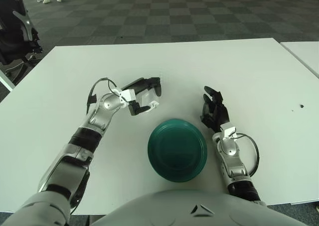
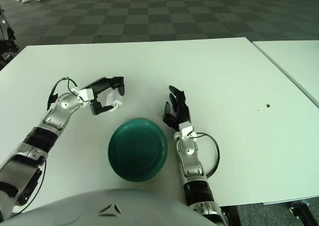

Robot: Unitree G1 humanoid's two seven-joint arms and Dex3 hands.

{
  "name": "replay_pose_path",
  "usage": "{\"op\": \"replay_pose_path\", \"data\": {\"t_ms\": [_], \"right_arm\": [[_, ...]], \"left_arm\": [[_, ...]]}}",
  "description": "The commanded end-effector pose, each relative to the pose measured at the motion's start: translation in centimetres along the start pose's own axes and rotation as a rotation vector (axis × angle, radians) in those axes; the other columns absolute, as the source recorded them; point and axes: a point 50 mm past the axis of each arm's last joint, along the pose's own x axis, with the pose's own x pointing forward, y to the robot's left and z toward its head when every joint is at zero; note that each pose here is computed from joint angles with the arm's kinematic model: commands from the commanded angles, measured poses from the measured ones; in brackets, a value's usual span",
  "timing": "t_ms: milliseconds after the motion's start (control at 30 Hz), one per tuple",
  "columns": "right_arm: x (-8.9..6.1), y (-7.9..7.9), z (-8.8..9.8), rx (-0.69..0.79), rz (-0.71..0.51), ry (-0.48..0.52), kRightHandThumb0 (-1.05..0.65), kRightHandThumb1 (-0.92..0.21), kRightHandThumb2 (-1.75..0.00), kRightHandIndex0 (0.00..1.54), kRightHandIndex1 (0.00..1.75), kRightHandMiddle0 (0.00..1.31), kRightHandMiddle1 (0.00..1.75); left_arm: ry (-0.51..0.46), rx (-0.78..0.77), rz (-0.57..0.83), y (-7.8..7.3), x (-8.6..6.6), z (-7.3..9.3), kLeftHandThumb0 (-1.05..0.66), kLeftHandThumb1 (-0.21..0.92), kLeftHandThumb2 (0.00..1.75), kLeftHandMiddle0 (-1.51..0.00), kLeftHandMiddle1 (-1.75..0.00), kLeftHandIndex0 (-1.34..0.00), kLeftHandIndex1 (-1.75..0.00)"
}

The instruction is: Put the charger into the plate.

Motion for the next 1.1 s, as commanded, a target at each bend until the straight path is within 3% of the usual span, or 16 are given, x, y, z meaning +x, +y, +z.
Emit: {"op": "replay_pose_path", "data": {"t_ms": [0, 633, 667, 700, 767, 833, 967, 1067], "right_arm": [[-4.2, 1.1, -6.0, -0.012, 0.046, 0.321, -0.77, -0.92, -0.90, 0.33, 0.04, 0.00, 0.75], [-4.2, 1.1, -5.6, -0.054, 0.061, 0.294, -0.80, -0.92, -0.89, 0.37, 0.05, 0.00, 0.77], [-4.2, 1.1, -5.5, -0.053, 0.059, 0.288, -0.80, -0.92, -0.87, 0.37, 0.14, 0.00, 0.83], [-4.1, 1.1, -5.5, -0.053, 0.058, 0.285, -0.81, -0.92, -0.86, 0.33, 0.37, 0.00, 0.94], [-4.0, 1.0, -5.4, -0.062, 0.053, 0.278, -0.82, -0.92, -0.84, 0.26, 0.63, 0.00, 1.05], [-3.9, 0.9, -5.3, -0.076, 0.050, 0.273, -0.83, -0.92, -0.83, 0.21, 0.80, 0.00, 1.12], [-3.8, 0.9, -4.6, -0.094, 0.045, 0.256, -0.83, -0.92, -0.83, 0.18, 0.75, 0.00, 1.08], [-4.6, 2.0, -2.3, -0.070, 0.035, 0.210, -0.83, -0.92, -0.85, 0.19, 0.67, 0.00, 1.03]], "left_arm": [[-0.132, 0.050, -0.013, 0.6, -1.2, 4.3, 0.00, 0.08, 1.59, -0.78, -1.71, -0.58, -1.75], [-0.249, 0.143, -0.144, -2.6, -2.7, 9.3, 0.00, 0.05, 1.61, -0.82, -1.70, -0.59, -1.75], [-0.255, 0.139, -0.154, -2.8, -2.8, 9.5, 0.00, 0.05, 1.61, -0.81, -1.70, -0.59, -1.75], [-0.256, 0.136, -0.161, -2.9, -2.9, 9.6, 0.00, 0.05, 1.61, -0.81, -1.71, -0.59, -1.75], [-0.266, 0.124, -0.179, -3.1, -3.0, 10.0, 0.00, 0.05, 1.62, -0.81, -1.71, -0.59, -1.75], [-0.279, 0.114, -0.197, -3.4, -3.1, 10.3, 0.00, 0.05, 1.61, -0.81, -1.71, -0.59, -1.75], [-0.305, 0.087, -0.229, -3.8, -3.3, 11.0, 0.00, 0.05, 1.60, -0.81, -1.69, -0.59, -1.75], [-0.321, 0.059, -0.271, -4.1, -3.2, 11.3, 0.00, 0.06, 1.60, -0.81, -1.70, -0.59, -1.75]]}}
